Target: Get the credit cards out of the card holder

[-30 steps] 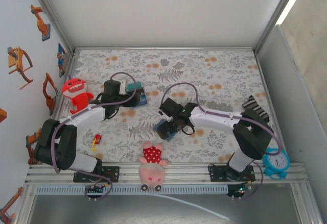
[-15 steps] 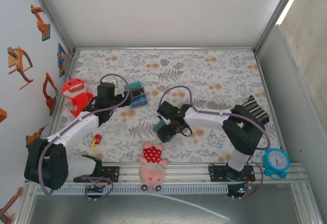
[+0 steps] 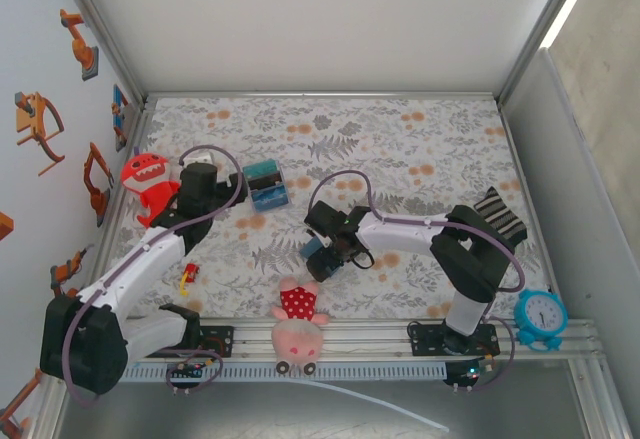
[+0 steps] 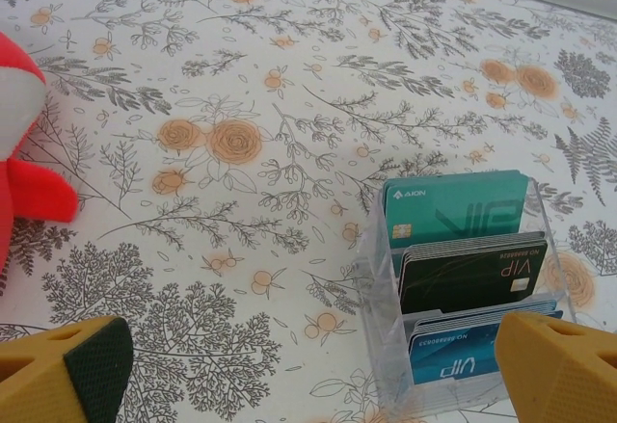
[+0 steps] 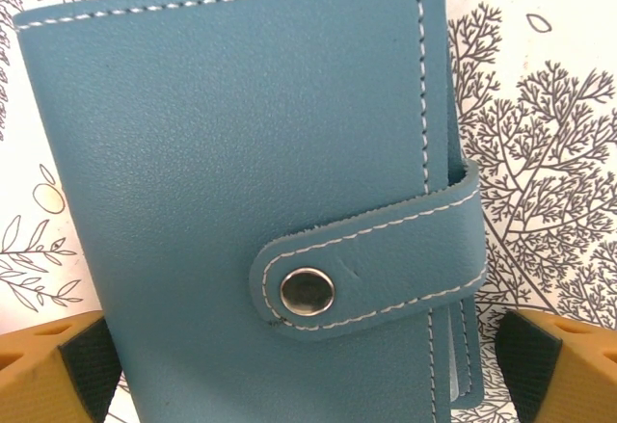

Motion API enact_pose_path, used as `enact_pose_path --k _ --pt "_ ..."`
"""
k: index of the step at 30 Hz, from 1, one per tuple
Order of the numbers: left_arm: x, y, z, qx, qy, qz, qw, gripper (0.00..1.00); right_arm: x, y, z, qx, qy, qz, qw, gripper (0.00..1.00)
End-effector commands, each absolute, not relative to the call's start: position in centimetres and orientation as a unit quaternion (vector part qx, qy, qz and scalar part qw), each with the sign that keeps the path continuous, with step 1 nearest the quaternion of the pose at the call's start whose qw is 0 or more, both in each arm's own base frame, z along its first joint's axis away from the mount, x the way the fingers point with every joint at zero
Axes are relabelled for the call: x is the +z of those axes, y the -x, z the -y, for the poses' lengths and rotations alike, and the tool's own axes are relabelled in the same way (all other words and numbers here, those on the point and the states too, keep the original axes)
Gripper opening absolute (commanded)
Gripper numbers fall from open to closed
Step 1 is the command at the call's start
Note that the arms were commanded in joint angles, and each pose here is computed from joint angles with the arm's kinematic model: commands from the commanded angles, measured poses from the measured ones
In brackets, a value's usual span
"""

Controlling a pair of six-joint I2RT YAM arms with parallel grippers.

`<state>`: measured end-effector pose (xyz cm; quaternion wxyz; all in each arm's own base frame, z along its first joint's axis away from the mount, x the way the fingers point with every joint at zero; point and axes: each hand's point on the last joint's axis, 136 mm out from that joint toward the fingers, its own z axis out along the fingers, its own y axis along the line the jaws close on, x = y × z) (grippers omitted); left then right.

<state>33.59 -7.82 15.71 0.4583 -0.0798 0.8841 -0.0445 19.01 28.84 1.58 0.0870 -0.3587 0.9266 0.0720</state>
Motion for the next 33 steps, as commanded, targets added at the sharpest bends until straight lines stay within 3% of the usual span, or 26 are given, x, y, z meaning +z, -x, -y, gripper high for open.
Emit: enact_pose_path --k 1,8,22,33 --pt "15.7 -33.1 6.9 -0.038 0.101 -0.883 0.456 0.98 0.6 -18.6 -29.0 0.07 0.363 -0.926 0.075 0.99" --pt "17.6 -33.3 6.2 -0.071 0.153 -0.861 0.48 0.97 -0.3 -18.9 -28.5 0.055 0.352 -0.932 0.074 0.79" --pt "18.1 -33.6 8.1 -0.135 0.165 -0.857 0.469 0.97 3.3 -22.9 -28.4 0.044 0.296 -0.933 0.201 0.49" --pt "18.1 -33.8 11.7 -0.211 0.152 -0.855 0.449 0.97 7.3 -26.0 -29.3 0.102 0.246 -0.912 0.313 0.43"
